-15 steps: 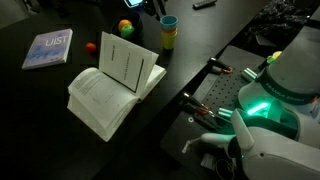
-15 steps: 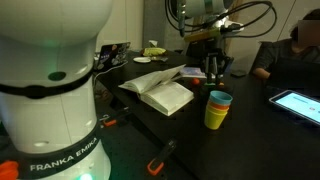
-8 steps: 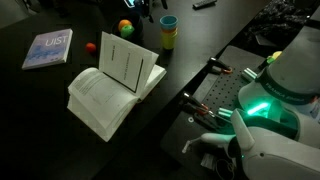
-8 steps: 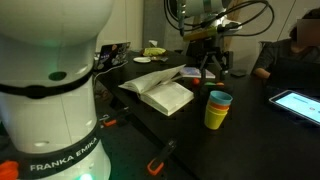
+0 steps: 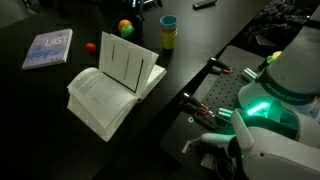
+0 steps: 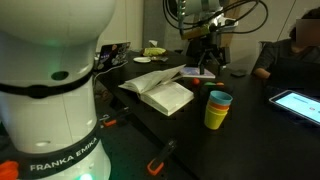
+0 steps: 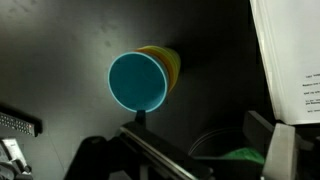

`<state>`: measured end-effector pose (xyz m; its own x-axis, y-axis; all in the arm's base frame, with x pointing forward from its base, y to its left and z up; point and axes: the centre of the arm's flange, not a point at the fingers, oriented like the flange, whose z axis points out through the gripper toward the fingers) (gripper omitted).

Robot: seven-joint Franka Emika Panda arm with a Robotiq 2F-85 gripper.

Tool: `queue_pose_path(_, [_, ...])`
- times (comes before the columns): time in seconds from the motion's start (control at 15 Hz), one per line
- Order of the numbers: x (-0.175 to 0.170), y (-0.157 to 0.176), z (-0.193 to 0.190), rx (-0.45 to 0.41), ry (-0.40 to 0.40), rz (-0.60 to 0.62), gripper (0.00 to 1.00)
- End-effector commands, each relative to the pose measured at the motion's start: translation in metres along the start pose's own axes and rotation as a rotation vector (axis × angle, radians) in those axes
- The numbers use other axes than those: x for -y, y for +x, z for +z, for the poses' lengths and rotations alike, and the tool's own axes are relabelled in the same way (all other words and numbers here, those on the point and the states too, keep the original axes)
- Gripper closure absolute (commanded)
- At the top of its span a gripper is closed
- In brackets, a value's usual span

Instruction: Pick up one yellow cup and put it in the other yellow cup, pick the orange cup and put it in the stacked yellow cups, pick up the blue cup and put it in the stacked orange cup

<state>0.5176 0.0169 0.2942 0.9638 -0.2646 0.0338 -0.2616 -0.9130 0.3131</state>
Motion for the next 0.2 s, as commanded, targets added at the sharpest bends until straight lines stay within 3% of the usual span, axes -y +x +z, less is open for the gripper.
queue_pose_path(0.0, [0.0031,0.0151,-0.0171,0.001,0.023,0.039,0.0])
queue_pose_path(0.13, [0.0012,0.0163,-0.0242,0.029,0.052,0.048,0.0])
